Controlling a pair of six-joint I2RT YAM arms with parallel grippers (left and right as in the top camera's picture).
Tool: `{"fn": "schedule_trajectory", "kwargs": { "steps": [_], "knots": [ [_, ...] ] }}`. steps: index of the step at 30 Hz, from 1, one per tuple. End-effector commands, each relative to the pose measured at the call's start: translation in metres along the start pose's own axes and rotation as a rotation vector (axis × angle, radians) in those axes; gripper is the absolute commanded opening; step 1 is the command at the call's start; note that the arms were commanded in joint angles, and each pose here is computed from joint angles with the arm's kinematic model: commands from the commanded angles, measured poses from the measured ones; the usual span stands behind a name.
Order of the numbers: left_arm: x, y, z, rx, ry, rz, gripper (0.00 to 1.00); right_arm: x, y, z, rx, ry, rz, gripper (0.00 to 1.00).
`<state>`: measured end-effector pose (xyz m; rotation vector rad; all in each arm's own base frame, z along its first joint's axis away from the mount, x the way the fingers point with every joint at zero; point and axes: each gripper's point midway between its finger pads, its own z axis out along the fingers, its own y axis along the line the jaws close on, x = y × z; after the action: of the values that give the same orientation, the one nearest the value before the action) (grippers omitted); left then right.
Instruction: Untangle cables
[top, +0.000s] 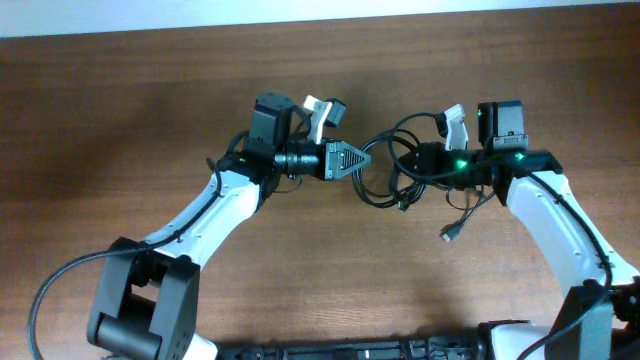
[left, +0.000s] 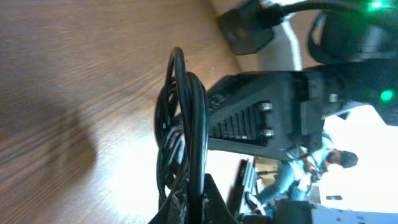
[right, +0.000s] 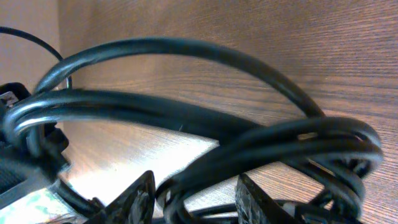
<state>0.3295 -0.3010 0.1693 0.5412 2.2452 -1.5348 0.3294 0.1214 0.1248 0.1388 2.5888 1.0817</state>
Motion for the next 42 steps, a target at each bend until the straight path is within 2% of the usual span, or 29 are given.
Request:
{"fn": "schedule_trajectory", "kwargs": {
  "steps": [1,2,5,9,11,14,16,17,18,20,22,25,28,35,42],
  "knots": [
    [-0.009,-0.035,-0.006,0.117,0.008,0.019,0.0,-0.006,0.002,-0.001,0.014,-0.015,0.016,0.33],
    [-0.01,-0.035,-0.006,0.119,0.005,0.011,0.0,-0.006,0.001,-0.001,0.017,-0.016,0.023,0.27],
    [-0.012,-0.036,-0.007,0.121,0.0,0.019,0.0,-0.006,0.002,-0.001,0.015,-0.015,0.024,0.22],
    [-0.014,-0.032,-0.006,0.096,-0.013,0.017,0.0,-0.004,0.006,-0.001,-0.009,-0.003,0.025,0.04],
    [-0.021,-0.02,-0.006,0.03,-0.052,0.029,0.0,-0.001,0.011,-0.001,-0.039,0.01,0.026,0.04],
    [-0.03,0.013,-0.013,-0.137,-0.115,0.04,0.0,0.003,0.024,-0.002,-0.116,0.034,-0.036,0.04],
    [-0.033,0.058,-0.032,-0.355,-0.162,-0.006,0.0,0.005,0.026,-0.002,-0.131,0.039,-0.068,0.04],
    [-0.033,0.088,-0.052,-0.506,-0.187,-0.037,0.0,0.005,0.019,-0.002,-0.09,0.035,-0.059,0.04],
    [-0.034,0.107,-0.069,-0.594,-0.208,-0.07,0.0,0.005,0.009,-0.001,-0.035,0.03,-0.047,0.04],
    [-0.041,0.13,-0.105,-0.678,-0.266,-0.121,0.0,0.008,-0.026,-0.003,0.159,0.024,0.002,0.04],
    [-0.056,0.132,-0.135,-0.639,-0.334,-0.138,0.0,0.015,-0.071,-0.017,0.426,0.014,0.087,0.04],
    [-0.076,0.114,-0.16,-0.51,-0.393,-0.108,0.0,0.018,-0.097,-0.032,0.598,0.003,0.103,0.04],
    [-0.084,0.103,-0.176,-0.453,-0.42,-0.093,0.0,0.014,-0.107,-0.04,0.674,-0.021,0.095,0.04],
    [-0.087,0.109,-0.214,-0.499,-0.487,-0.12,0.0,-0.002,-0.115,-0.064,0.807,-0.076,0.079,0.04],
    [-0.081,0.108,-0.213,-0.48,-0.471,-0.143,0.0,-0.008,-0.143,-0.115,0.976,-0.167,0.267,0.04]
  ]
}}
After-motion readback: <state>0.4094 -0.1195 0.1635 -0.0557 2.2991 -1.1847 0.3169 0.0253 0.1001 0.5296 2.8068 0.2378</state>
